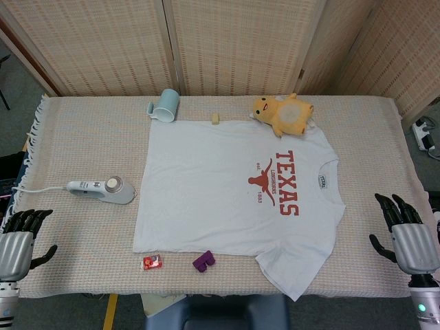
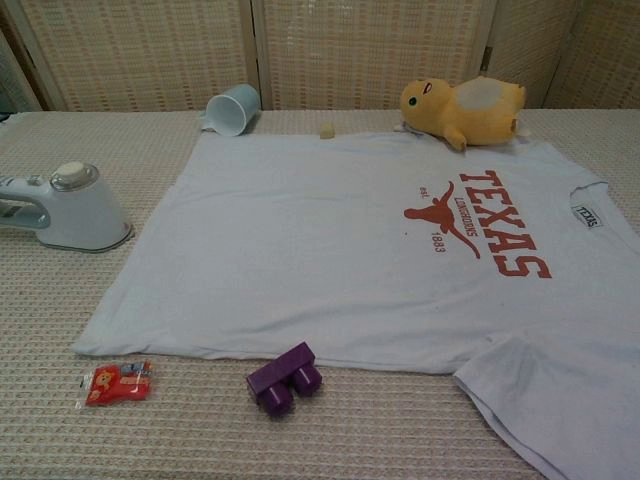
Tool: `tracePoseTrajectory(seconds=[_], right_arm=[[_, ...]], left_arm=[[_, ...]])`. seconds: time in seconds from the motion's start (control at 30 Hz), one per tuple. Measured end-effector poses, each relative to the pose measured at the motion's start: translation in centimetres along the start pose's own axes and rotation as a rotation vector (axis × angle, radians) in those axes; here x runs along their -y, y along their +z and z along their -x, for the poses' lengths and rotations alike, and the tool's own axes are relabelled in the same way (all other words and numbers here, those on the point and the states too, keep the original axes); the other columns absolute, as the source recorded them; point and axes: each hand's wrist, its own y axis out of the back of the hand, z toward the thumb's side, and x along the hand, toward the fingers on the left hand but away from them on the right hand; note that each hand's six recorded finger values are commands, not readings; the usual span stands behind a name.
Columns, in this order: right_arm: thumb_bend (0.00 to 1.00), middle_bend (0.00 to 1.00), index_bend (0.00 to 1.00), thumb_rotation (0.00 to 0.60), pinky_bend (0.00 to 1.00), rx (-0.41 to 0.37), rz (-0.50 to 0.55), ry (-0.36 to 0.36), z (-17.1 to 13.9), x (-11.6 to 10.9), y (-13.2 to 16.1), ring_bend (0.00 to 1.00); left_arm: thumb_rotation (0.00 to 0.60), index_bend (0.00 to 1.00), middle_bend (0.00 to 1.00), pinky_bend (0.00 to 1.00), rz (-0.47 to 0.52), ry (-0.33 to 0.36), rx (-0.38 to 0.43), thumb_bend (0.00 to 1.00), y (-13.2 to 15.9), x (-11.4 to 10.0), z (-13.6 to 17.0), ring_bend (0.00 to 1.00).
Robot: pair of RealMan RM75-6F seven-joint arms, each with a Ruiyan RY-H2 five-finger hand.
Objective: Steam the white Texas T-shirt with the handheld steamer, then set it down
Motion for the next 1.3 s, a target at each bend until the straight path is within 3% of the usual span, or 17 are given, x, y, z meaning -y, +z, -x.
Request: tracePoseTrajectory(seconds=[0.3,0.6,0.97,1.3], right_arm=[[0.26,0.13,0.0,0.6,0.16,0.001,0.004,-0.008,-0.2,-0.2,0.0,0.06],[0.26,0.13,0.0,0.6,0.16,-0.003,-0.035,-0.043,-0.2,-2.2,0.0,0.05],[0.26,0.13,0.0,0.6,0.16,-0.001,-0.056,-0.073,-0.3,-4.0,0.1,0.04],[0.26,0.13,0.0,0.6,0.16,0.01,-0.059,-0.073,-0.6,-4.2,-0.1,0.04]], left_arm=[[0.6,0.23,0.26,0.18,0.007,0.006,-0.002,0.25,-0.4,-0.2,-0.1,0.18],[0.6,0.19,0.23,0.17,0.04,0.018,0.044,0.24,0.2,-0.8,-2.3,0.16],[0.6,0.11,0.14,0.13,0.079,-0.021,0.112,0.24,3.6,-0.1,-9.0,0.08],[0.6,0.11,0.13,0.13,0.022,-0.118,0.091,0.24,5.2,3.0,-14.4,0.08]])
